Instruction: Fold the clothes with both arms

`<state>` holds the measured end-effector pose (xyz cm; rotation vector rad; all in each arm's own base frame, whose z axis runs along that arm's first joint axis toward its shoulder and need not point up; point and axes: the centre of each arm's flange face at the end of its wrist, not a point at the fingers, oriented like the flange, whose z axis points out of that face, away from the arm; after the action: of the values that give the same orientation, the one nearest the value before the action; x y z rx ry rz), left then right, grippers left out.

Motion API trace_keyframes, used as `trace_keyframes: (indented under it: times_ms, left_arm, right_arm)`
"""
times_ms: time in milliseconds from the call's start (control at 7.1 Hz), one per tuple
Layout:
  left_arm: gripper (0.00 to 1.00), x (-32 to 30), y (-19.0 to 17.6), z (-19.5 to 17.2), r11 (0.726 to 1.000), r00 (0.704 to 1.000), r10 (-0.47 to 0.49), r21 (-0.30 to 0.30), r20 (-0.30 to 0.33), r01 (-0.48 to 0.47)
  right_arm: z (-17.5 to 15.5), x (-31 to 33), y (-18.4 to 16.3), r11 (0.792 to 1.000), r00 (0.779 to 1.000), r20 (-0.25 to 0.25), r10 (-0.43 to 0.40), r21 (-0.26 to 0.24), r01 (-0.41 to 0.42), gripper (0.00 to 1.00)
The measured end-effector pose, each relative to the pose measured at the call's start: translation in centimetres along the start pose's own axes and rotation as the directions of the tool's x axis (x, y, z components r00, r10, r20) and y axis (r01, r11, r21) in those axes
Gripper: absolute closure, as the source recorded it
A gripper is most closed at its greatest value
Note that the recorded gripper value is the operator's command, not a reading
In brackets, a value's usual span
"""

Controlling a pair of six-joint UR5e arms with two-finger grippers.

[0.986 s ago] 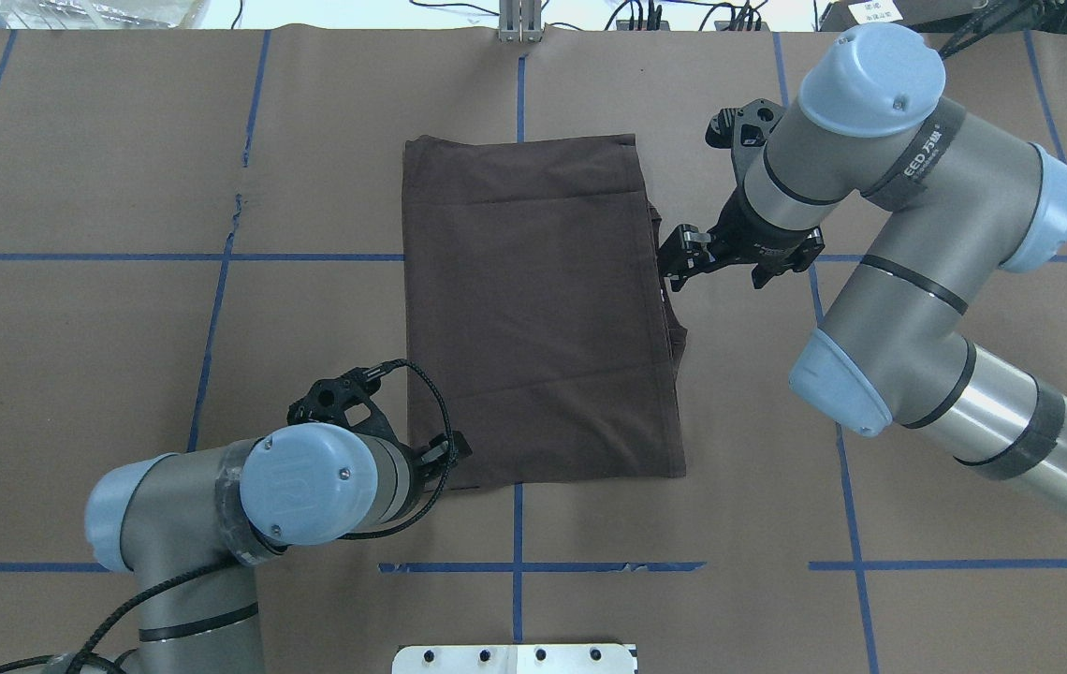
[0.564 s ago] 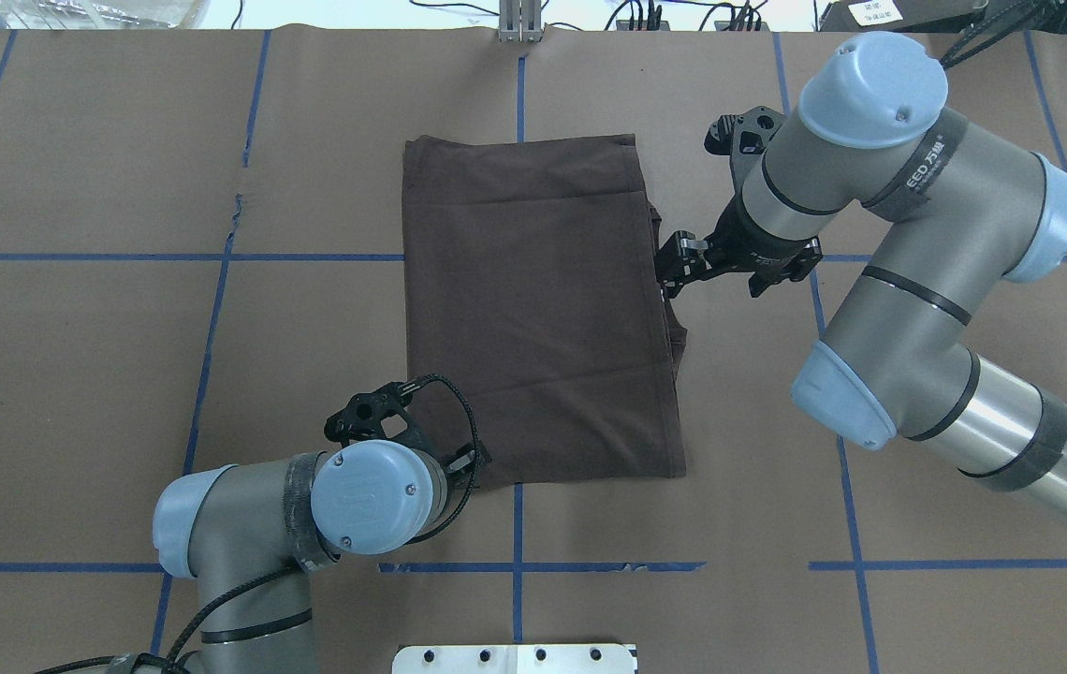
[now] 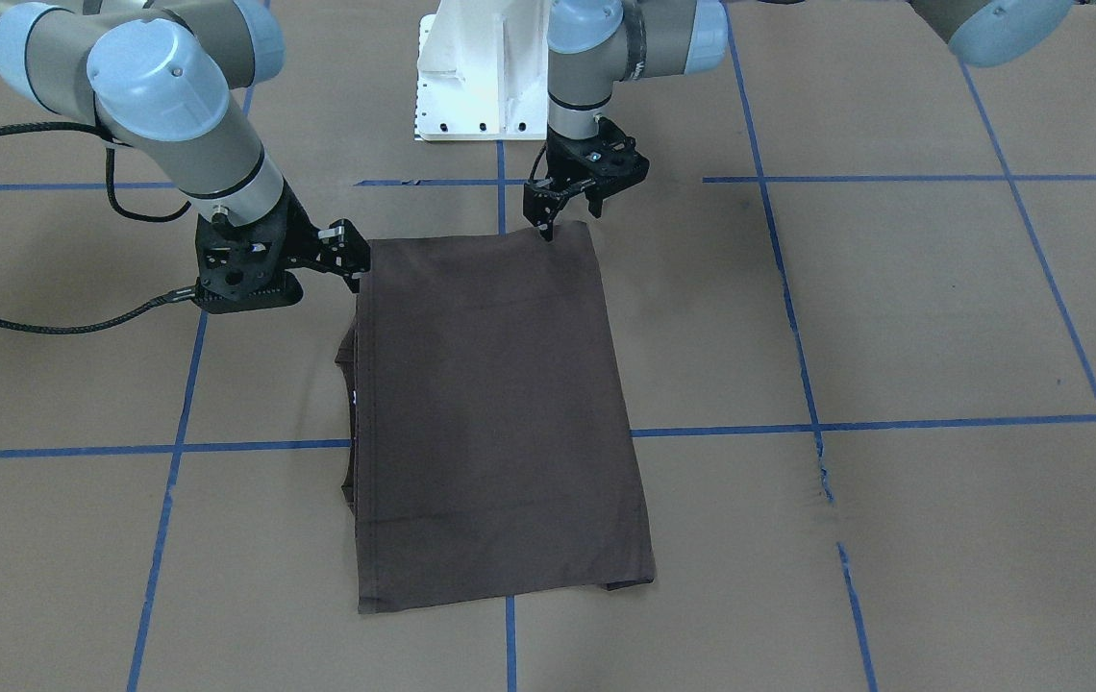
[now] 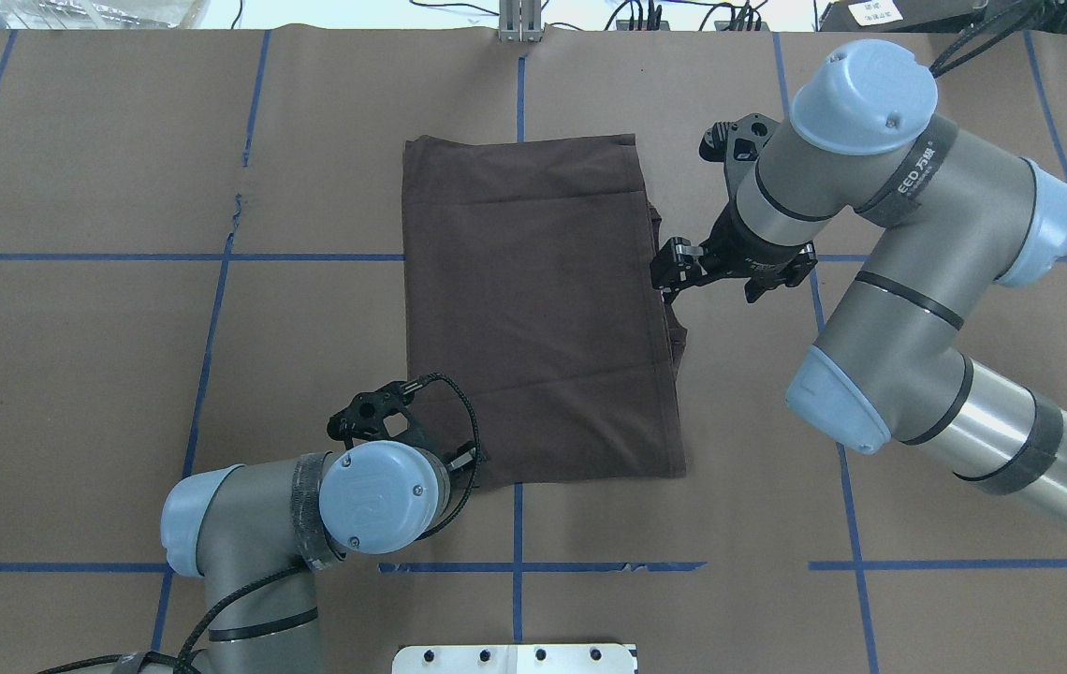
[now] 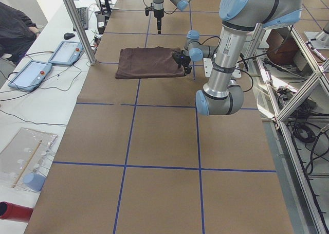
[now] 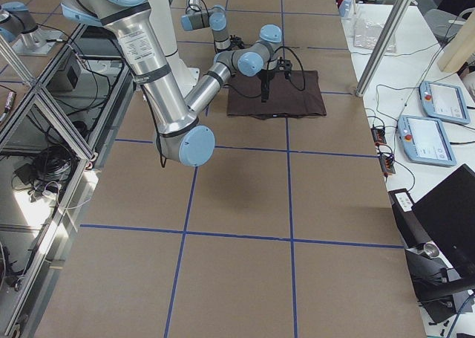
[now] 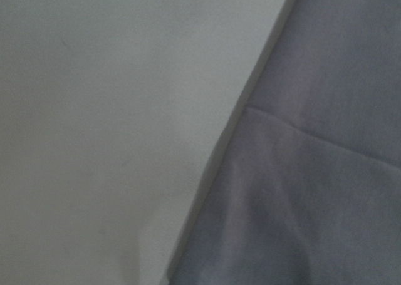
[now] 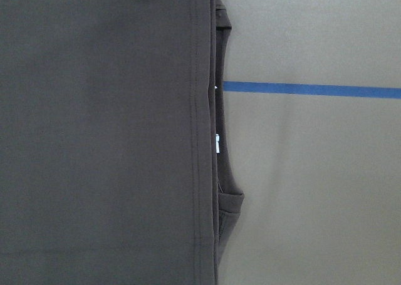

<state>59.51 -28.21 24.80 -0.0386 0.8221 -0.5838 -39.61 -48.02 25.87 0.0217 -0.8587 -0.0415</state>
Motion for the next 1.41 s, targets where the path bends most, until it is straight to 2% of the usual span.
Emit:
trace_keyframes:
  times_ms: [564, 986, 1268, 1409]
  left_arm:
    - [0.2, -0.18, -0.61, 0.4, 1.0, 1.0, -0.004, 0.01, 0.007, 0.004]
    - [0.29, -0.36, -0.77, 0.5, 1.0, 1.0, -0.005, 0.012, 0.01, 0.005]
    - [0.47, -0.42, -0.77, 0.54, 1.0, 1.0, -0.006, 0.012, 0.013, 0.006]
    - [0.64, -0.44, -0.68, 0.57, 1.0, 1.0, -0.005, 0.011, 0.013, 0.005]
  right_arm:
    - [0.06, 0.0, -0.02, 1.0, 1.0, -0.001, 0.001, -0.001, -0.001, 0.0]
    - [0.0, -0.02, 0.01, 1.0, 1.0, 0.0, 0.0, 0.0, 0.0, 0.0]
    - [-0.06, -0.05, 0.03, 1.0, 1.0, 0.001, 0.001, 0.0, -0.001, 0.0]
    - [-0.07, -0.05, 0.04, 1.0, 1.0, 0.001, 0.002, 0.0, -0.002, 0.0]
